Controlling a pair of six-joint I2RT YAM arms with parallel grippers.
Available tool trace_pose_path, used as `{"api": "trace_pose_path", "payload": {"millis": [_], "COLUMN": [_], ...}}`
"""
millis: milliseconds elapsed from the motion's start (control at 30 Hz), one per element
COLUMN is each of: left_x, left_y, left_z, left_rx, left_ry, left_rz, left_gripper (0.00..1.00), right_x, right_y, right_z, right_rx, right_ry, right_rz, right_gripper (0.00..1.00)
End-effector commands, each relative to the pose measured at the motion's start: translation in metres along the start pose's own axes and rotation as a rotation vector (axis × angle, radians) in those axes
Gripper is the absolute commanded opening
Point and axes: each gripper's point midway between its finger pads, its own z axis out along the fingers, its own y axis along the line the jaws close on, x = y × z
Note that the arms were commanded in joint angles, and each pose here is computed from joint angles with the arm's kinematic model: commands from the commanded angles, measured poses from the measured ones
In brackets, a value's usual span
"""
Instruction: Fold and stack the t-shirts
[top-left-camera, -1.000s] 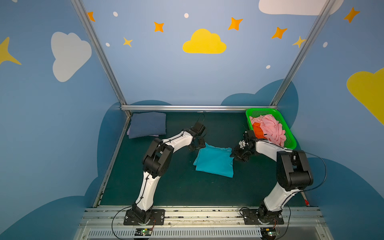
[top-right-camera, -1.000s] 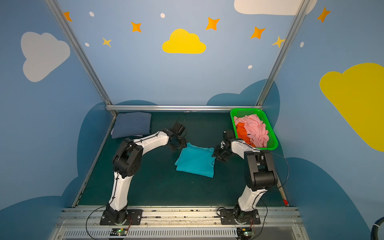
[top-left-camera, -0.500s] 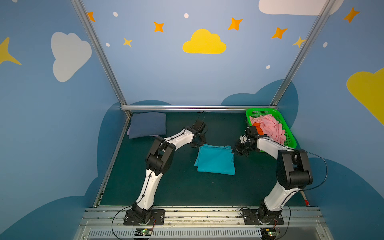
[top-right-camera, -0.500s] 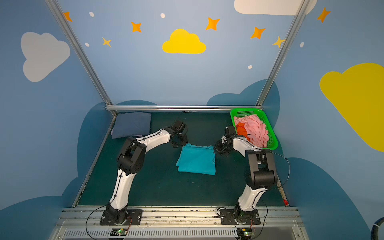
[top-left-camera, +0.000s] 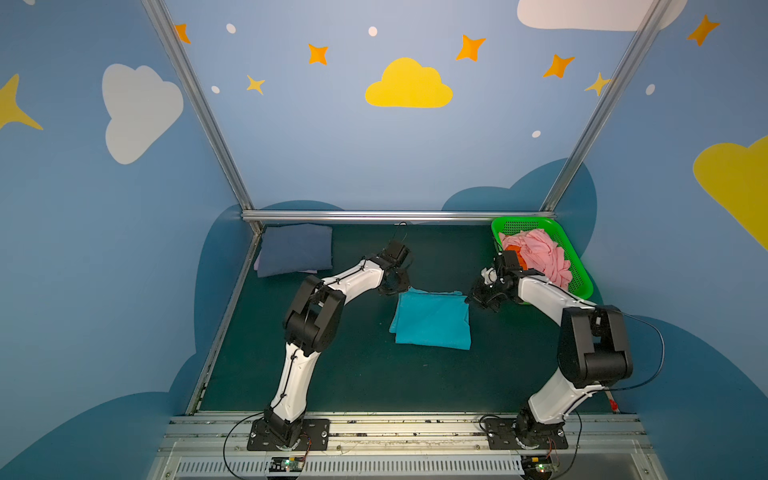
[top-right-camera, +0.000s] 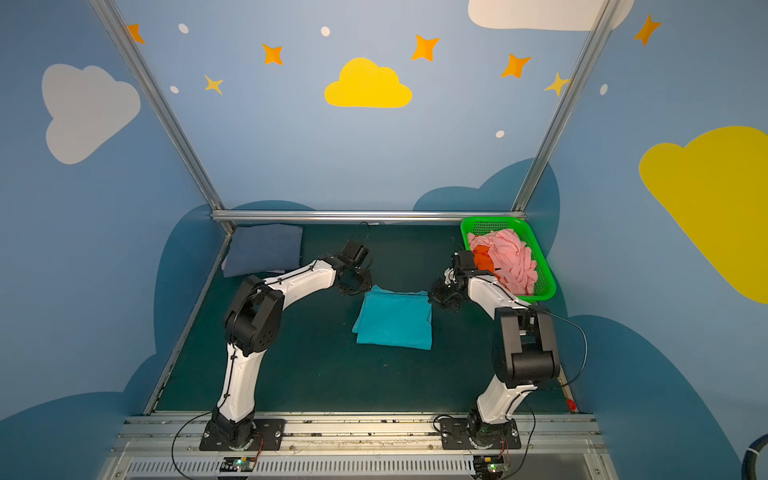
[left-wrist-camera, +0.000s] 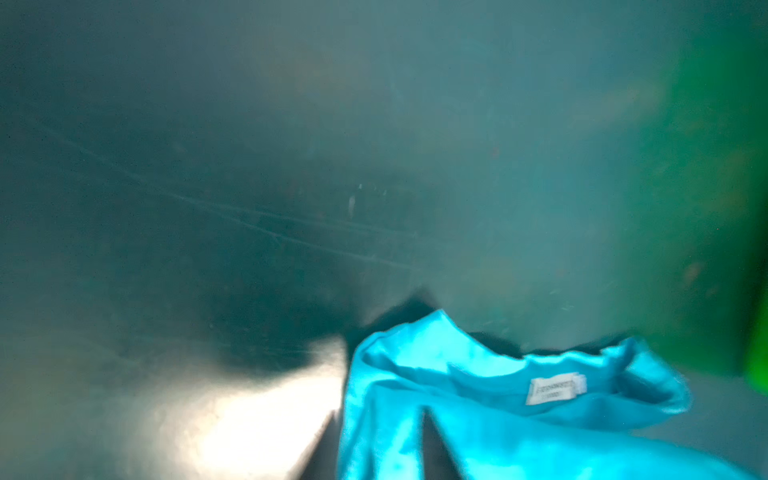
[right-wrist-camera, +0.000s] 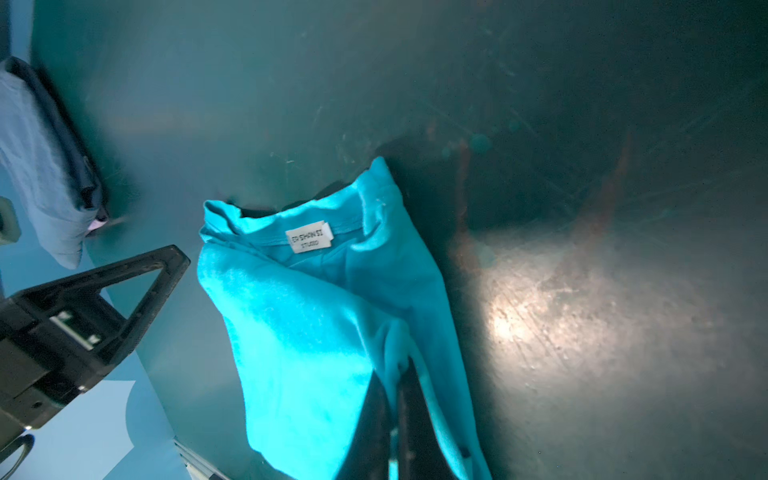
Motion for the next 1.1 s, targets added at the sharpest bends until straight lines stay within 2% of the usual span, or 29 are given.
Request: {"api": "trace_pose_path", "payload": {"millis": [0,100,233,367,567,600,800,1067], "left_x": [0.002,0.008,0.011,0.014,0.010,0.008,-0.010,-0.014], "left_y": [0.001,-0.002,-0.010,-0.011,-0.006,-0.007,-0.020,-0.029], "left_z": [-0.005,0.004,0.014,0.020,0.014,0.009,-0.037,-0.116], "left_rx": [-0.009,-0.004,0.014,-0.002,-0.026,-0.030,-0.006,0.037], "left_ry": [-0.007,0.008,0.027,0.043,0.034,0.027,-0.051,-0.184], "left_rz": [0.005,0.005,0.009,0.011,0.006,0.009,0.011,0.012], "left_gripper": [0.54,0.58,0.58,0.44,0.08,0.04,0.04,0.04], "right_x": [0.005,0.006,0.004,0.001,-0.002,-0.002,-0.001,0.002], "right_y": [-0.002,-0.002,-0.003,-0.003,-0.001,-0.001,0.006,0.024], "right_z": [-0.003,0.001,0.004,0.007,0.008,0.007,-0.008,-0.057], "right_rx": [0.000,0.000,-0.001,0.000,-0.003,-0.005,-0.014,-0.046], "right_ry": [0.010,0.021,0.023,0.024,0.024,0.022,-0.002,-0.100], "right_rz": [0.005,0.008,0.012,0.017,0.018,0.017,0.005,-0.026], "right_gripper": [0.00,0.00,0.00,0.00,0.00,0.00,0.00,0.00]}}
